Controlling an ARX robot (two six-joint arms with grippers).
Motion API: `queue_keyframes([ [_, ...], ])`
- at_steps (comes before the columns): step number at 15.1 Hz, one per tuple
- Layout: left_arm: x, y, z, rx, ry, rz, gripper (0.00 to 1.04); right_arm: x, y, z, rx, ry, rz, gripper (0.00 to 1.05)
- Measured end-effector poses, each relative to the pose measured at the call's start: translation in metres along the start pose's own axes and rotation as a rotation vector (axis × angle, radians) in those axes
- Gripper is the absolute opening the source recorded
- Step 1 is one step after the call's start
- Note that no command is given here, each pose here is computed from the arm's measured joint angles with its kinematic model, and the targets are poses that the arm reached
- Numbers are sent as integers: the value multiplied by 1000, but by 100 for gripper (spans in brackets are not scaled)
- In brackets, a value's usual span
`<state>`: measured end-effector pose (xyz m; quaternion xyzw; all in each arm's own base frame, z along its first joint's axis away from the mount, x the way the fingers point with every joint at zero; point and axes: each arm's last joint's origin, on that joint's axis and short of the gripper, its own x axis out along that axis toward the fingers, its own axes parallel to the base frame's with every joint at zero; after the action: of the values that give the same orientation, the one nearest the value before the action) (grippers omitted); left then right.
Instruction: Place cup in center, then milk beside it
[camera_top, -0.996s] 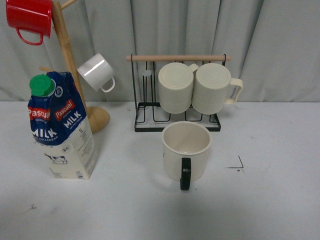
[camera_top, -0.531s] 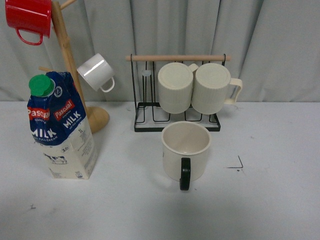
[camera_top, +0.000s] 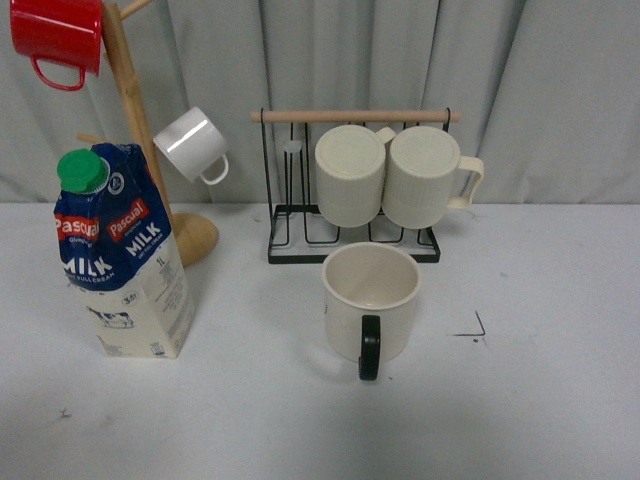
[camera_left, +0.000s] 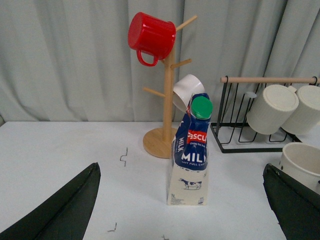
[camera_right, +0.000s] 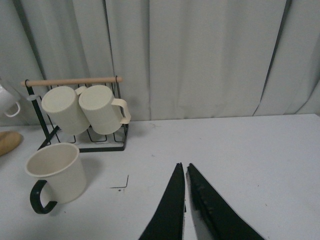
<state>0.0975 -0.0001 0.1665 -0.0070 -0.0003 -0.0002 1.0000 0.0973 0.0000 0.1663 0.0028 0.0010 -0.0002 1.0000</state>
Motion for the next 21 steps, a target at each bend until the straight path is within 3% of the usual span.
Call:
queue_keyframes([
  [2,0,0,0,0,1,0,98,0,0,1,0,-6,0,27],
  [3,-1,0,-2,-25,112,21,98,0,0,1,0,-6,0,40],
  [4,6,-1,4,-76,305,47,98,0,0,1,0,-6,0,51],
  [6,43,-3,44,-151,268,58,98,0,0,1,0,-6,0,76],
  [8,83,-11,64,-152,220,-3,98,0,0,1,0,-6,0,99],
  [11,165,-31,69,-94,233,-143,98,0,0,1,0,-6,0,98],
  [13,199,-35,59,-52,276,-159,98,0,0,1,0,-6,0,98],
  [17,239,-36,44,38,332,-146,98,0,0,1,0,-6,0,98],
  [21,247,-24,28,89,399,-76,98,0,0,1,0,-6,0,98],
])
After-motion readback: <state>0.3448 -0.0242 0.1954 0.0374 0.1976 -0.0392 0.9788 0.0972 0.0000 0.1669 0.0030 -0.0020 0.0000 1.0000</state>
